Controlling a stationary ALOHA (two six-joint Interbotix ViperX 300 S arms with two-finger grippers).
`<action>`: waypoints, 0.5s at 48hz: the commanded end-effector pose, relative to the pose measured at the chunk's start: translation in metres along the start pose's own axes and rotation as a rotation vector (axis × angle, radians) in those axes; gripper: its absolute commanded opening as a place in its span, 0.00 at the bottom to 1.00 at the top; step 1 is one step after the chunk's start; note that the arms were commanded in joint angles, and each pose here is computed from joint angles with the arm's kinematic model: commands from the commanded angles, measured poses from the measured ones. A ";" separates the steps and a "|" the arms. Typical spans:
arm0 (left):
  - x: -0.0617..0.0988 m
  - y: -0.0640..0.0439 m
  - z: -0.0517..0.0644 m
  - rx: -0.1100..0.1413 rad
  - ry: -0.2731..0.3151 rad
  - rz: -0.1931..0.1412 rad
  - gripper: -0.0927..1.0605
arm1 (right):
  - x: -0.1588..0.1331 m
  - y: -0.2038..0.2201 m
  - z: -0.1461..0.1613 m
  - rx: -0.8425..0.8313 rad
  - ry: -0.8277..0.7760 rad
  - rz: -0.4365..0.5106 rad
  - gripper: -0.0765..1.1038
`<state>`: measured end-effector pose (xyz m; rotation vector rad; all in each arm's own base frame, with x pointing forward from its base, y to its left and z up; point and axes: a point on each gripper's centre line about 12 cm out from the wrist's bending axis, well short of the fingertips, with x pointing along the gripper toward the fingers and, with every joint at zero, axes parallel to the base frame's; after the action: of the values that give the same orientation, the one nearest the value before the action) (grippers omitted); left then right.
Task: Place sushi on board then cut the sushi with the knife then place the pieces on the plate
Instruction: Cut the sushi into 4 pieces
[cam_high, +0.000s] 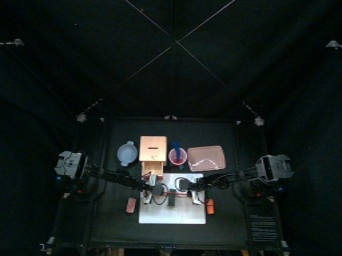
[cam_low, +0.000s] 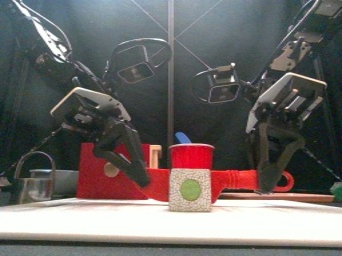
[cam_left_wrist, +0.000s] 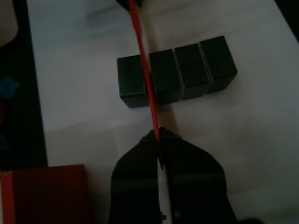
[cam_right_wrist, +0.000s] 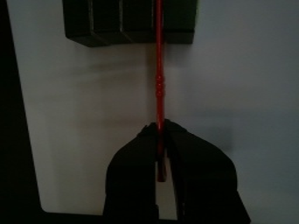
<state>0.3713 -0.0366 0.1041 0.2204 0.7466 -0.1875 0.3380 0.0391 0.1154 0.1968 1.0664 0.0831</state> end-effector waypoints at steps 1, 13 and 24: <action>-0.002 0.003 0.016 0.006 -0.042 0.008 0.31 | -0.011 0.006 0.020 -0.019 -0.061 0.011 0.25; -0.010 0.006 0.029 0.020 -0.059 0.018 0.31 | -0.027 0.012 0.031 -0.048 -0.071 0.029 0.25; -0.022 0.012 0.039 0.021 -0.088 0.033 0.31 | -0.045 0.015 0.041 -0.076 -0.089 0.036 0.25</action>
<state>0.3723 -0.0369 0.1201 0.2357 0.7362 -0.1858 0.3419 0.0424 0.1429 0.1560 1.0698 0.1378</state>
